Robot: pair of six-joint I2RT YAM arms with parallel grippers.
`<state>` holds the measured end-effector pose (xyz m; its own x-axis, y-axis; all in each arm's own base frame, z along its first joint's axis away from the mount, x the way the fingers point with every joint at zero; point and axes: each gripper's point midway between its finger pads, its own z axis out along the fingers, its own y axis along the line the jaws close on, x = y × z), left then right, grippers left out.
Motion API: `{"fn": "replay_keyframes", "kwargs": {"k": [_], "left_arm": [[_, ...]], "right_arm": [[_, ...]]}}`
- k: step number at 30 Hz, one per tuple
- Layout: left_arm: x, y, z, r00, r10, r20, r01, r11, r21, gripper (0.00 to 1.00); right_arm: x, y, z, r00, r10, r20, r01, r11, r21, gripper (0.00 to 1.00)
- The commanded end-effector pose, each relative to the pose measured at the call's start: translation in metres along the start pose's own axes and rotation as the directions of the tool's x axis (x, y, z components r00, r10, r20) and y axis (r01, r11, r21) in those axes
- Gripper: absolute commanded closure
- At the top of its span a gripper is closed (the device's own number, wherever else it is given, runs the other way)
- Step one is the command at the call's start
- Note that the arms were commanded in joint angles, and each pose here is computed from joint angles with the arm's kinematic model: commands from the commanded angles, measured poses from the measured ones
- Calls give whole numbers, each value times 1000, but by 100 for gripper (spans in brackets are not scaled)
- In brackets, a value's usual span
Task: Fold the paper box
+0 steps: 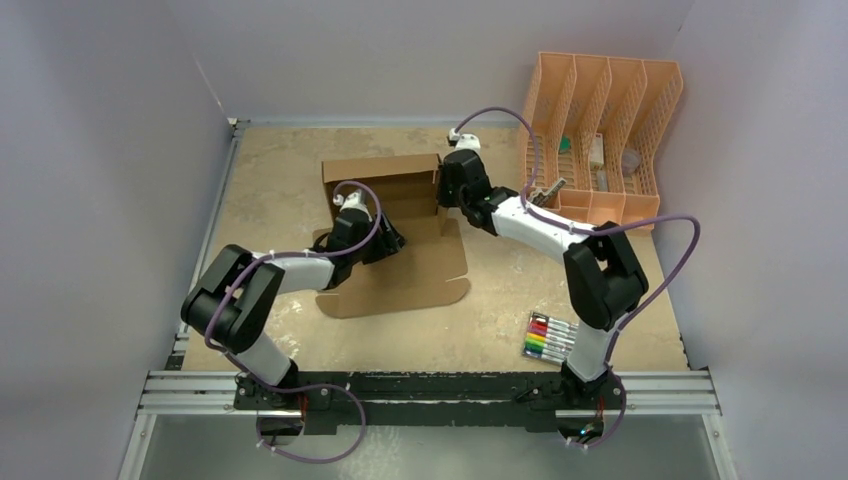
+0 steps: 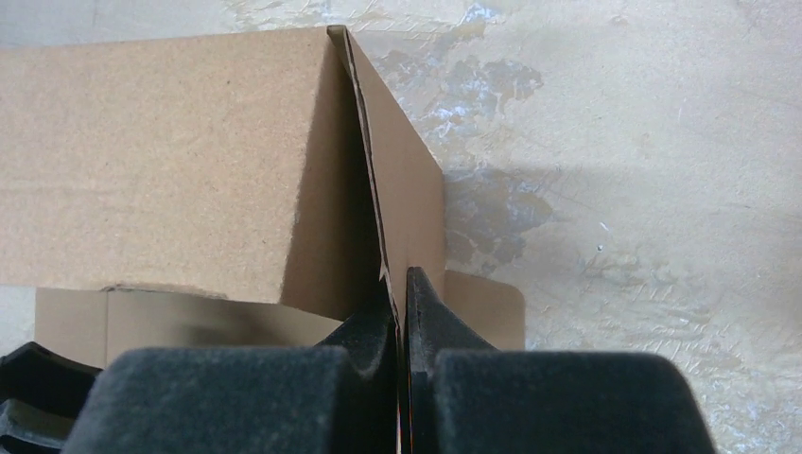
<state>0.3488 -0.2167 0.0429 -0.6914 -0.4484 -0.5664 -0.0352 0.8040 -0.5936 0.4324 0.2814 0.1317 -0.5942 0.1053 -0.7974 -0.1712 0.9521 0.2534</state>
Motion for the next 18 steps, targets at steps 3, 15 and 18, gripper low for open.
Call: {"fn": "replay_keyframes", "kwargs": {"k": [3, 15, 18], "left_arm": [[-9, -33, -11, 999, -30, 31, 26, 991, 129, 40], [-91, -82, -103, 955, 175, 238, -206, 972, 112, 34], [-128, -94, -137, 913, 223, 342, -257, 965, 57, 29]], "right_arm": [[49, -13, -2, 994, -28, -102, 32, 999, 39, 100], [51, -16, 3, 987, -117, -112, 123, 991, 46, 100], [46, -14, 3, 985, -136, -102, 141, 989, 45, 100]]}}
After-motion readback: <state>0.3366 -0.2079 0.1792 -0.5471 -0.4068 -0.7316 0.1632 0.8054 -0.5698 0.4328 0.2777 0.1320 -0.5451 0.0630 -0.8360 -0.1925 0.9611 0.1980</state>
